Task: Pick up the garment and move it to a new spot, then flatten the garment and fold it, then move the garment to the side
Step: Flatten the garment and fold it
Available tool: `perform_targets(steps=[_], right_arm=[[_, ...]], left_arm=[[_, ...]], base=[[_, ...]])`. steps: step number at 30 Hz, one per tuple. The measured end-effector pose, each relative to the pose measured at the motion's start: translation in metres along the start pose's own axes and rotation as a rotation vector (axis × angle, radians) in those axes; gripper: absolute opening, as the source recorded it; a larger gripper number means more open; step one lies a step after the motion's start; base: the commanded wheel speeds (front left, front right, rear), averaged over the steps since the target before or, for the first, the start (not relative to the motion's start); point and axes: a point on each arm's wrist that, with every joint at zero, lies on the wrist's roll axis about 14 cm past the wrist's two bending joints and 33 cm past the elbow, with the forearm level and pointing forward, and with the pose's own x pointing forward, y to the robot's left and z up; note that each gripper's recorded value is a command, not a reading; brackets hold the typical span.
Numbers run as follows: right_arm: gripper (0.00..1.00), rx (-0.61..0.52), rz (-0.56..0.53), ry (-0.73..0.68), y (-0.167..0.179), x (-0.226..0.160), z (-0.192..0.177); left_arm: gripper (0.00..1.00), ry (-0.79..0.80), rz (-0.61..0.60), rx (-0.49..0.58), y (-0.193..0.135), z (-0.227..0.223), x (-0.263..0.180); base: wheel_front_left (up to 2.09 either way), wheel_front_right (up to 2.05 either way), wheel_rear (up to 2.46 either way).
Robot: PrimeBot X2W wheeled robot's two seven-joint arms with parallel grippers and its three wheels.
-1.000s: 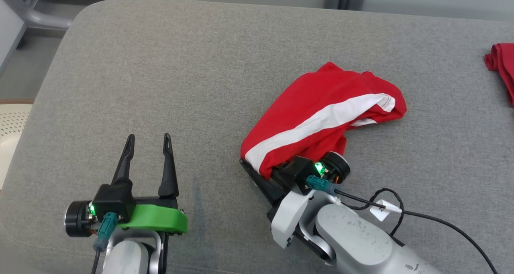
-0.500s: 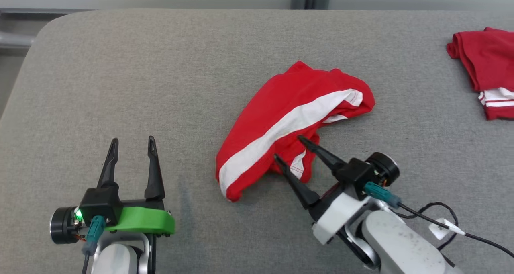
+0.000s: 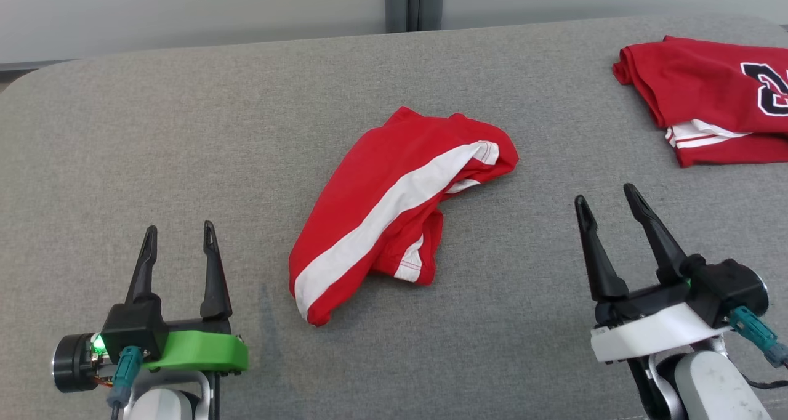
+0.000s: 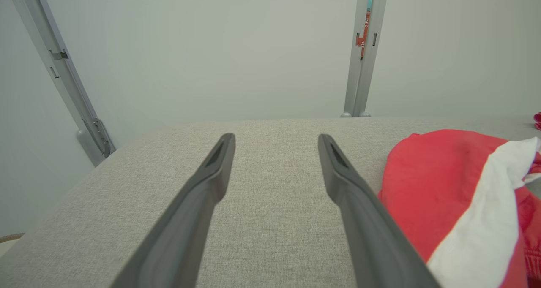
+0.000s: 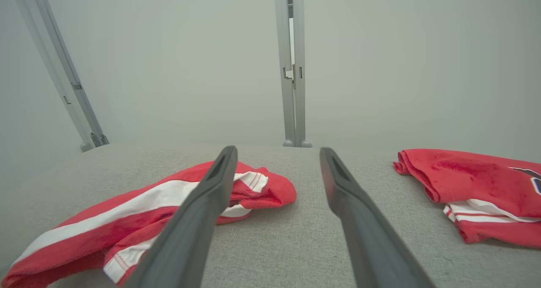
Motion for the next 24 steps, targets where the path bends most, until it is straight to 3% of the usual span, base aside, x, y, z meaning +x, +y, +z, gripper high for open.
perform_targets(steps=[4, 10, 18, 24], right_arm=[[1.00, -0.002, -0.084, 0.007, -0.018, -0.018, 0.000], [1.00, 0.004, -0.118, 0.024, -0.023, -0.025, -0.006], [1.00, -0.006, -0.112, 0.023, -0.025, -0.021, -0.005], [1.00, -0.008, -0.117, 0.017, -0.028, -0.020, -0.003]], left_arm=[[1.00, -0.007, -0.005, 0.008, -0.001, 0.002, 0.000], [1.00, -0.003, -0.035, 0.011, -0.007, 0.001, -0.003], [1.00, 0.060, -0.343, -0.076, -0.097, -0.015, -0.023], [1.00, 0.185, -0.485, -0.136, -0.143, -0.047, -0.048]], base=[[0.00, 0.00, 0.00], [0.00, 0.00, 0.00], [0.00, 0.00, 0.00], [0.00, 0.00, 0.00]])
